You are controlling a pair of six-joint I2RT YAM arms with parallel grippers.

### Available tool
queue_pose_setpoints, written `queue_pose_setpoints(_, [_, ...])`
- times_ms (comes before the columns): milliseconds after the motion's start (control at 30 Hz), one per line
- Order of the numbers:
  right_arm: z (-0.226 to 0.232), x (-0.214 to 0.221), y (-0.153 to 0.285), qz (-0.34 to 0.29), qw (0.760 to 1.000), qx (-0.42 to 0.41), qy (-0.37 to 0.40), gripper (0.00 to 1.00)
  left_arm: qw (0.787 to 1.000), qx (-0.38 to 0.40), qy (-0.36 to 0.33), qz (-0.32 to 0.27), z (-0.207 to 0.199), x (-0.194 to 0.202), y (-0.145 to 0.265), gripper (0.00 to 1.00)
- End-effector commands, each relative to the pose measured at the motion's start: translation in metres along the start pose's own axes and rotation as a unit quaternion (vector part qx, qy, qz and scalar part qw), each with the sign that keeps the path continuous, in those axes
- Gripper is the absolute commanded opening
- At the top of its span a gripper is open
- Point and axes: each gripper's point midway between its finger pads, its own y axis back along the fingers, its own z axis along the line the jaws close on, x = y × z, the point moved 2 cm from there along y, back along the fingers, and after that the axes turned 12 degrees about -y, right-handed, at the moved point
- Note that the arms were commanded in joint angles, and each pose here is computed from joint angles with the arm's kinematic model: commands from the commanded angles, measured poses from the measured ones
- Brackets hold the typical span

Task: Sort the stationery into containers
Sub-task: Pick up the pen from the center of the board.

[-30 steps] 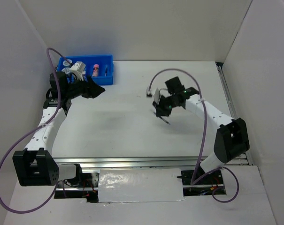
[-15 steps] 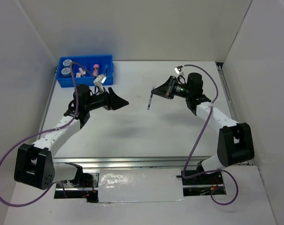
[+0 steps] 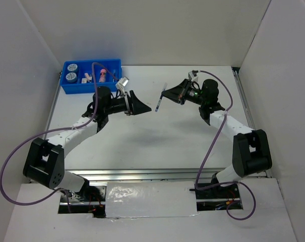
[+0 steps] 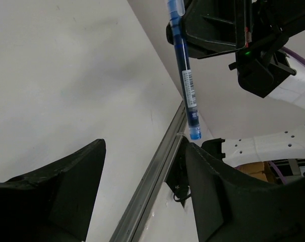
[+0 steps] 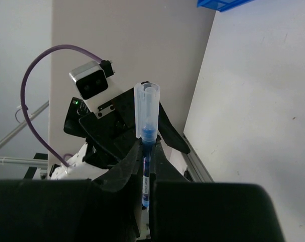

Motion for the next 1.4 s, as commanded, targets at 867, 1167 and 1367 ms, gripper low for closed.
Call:
queue_pose_setpoints(867, [0.008, -0.004, -0.002, -0.002, 0.999, -0.031, 0.025, 0.00, 0.995, 0.097, -0.034, -0.001, -0.049, -0.020, -0.040, 0.38])
queue_pose_setpoints(1167, [0.012, -0.010, 0.001, 0.005, 0.999, -0.023, 0.047, 0.54, 0.998, 0.039, -0.039, 0.002, -0.027, -0.021, -0.028, 0.00])
queue_pose_setpoints(1367, [0.011, -0.054, 0.036, -0.040, 0.995, 0.015, 0.095, 0.65, 0.989, -0.125, -0.072, -0.013, 0.050, -0.059, 0.013, 0.00])
